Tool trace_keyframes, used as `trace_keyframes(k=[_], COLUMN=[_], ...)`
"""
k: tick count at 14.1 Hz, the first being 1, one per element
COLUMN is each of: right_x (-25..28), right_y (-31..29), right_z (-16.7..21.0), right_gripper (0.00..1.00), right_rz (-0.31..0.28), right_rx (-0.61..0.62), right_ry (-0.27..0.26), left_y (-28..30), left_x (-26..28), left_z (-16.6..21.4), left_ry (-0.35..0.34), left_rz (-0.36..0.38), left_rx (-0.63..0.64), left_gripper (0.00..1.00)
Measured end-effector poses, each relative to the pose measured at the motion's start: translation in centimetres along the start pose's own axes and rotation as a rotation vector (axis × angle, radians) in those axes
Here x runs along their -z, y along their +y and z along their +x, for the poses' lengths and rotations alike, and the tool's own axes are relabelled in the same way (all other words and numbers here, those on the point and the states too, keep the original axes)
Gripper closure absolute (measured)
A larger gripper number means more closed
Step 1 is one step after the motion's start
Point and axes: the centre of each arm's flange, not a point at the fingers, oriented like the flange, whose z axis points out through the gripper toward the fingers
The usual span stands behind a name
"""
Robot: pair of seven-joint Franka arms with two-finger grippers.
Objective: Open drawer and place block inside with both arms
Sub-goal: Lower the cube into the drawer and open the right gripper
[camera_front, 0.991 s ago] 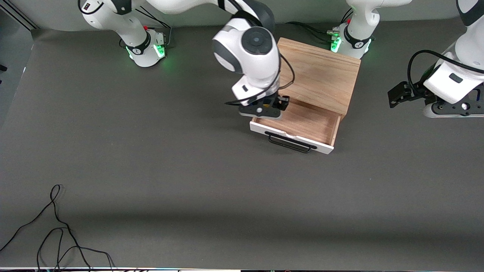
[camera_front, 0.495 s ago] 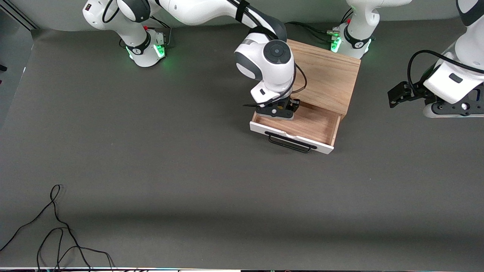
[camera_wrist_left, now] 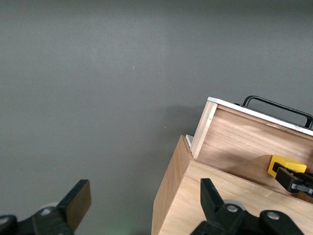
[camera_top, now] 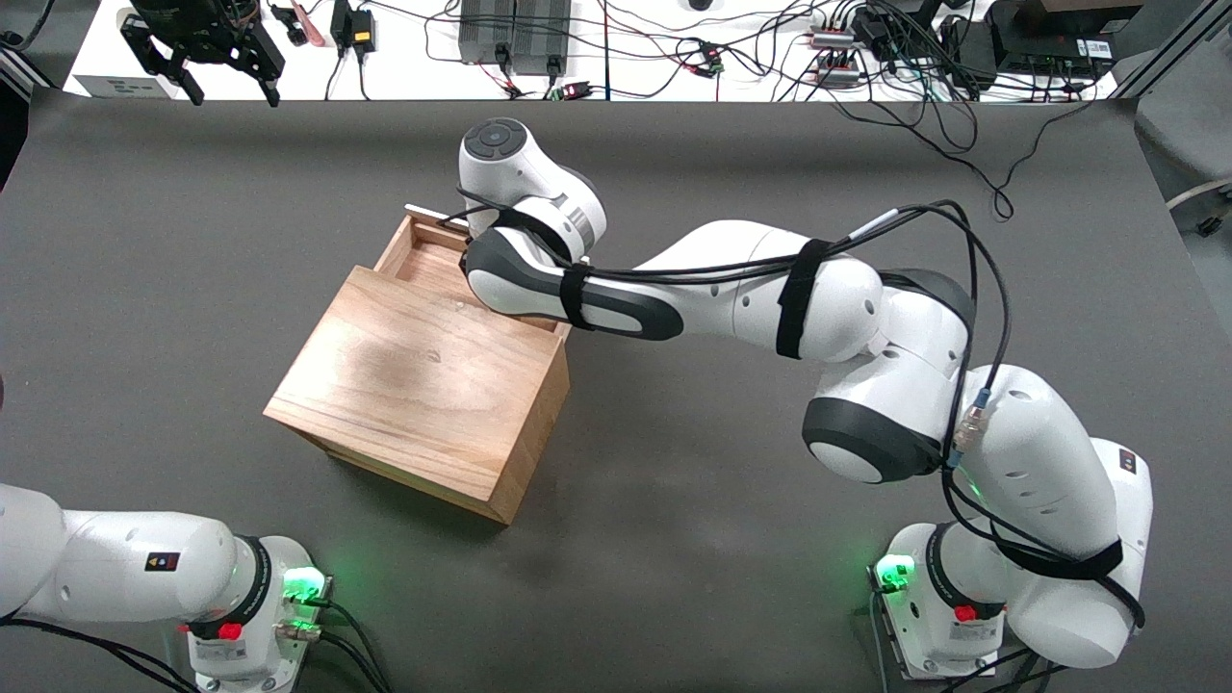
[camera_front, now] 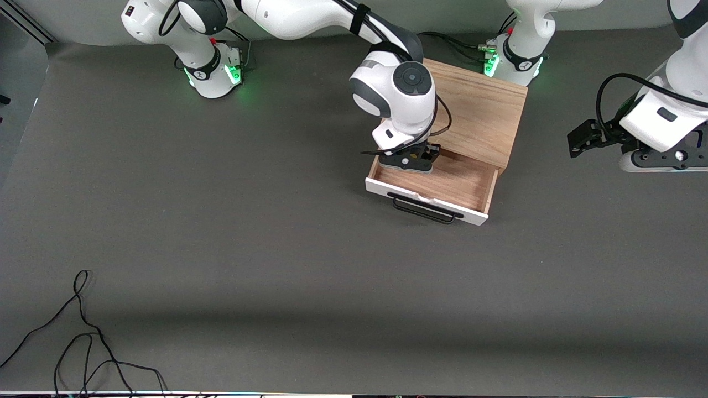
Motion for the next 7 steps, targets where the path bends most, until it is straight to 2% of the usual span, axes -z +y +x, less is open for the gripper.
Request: trace_keyframes(k=[1,5,7], right_x=[-0.3,0.3,1.9], right_y=[0.0,-0.3,-0.6], right_z=[-0.1,-0.2,0.2], right_gripper=[0.39,0.0,0.0], right_rz=[-0.004,0.004,0.029], right_rx=[-0.001,0.006,0.005], right_ry=[-0.001,0.017,0.036], left_y=[0.0,0.0,0.0], left_x=[0.0,0.0,0.0], left_z=[0.0,0.0,0.0], left_ry=[0.0,0.0,0.0], left_rz=[0.0,0.0,0.0], left_rx=[0.0,0.0,0.0], left_gripper=[0.0,0.0,0.0])
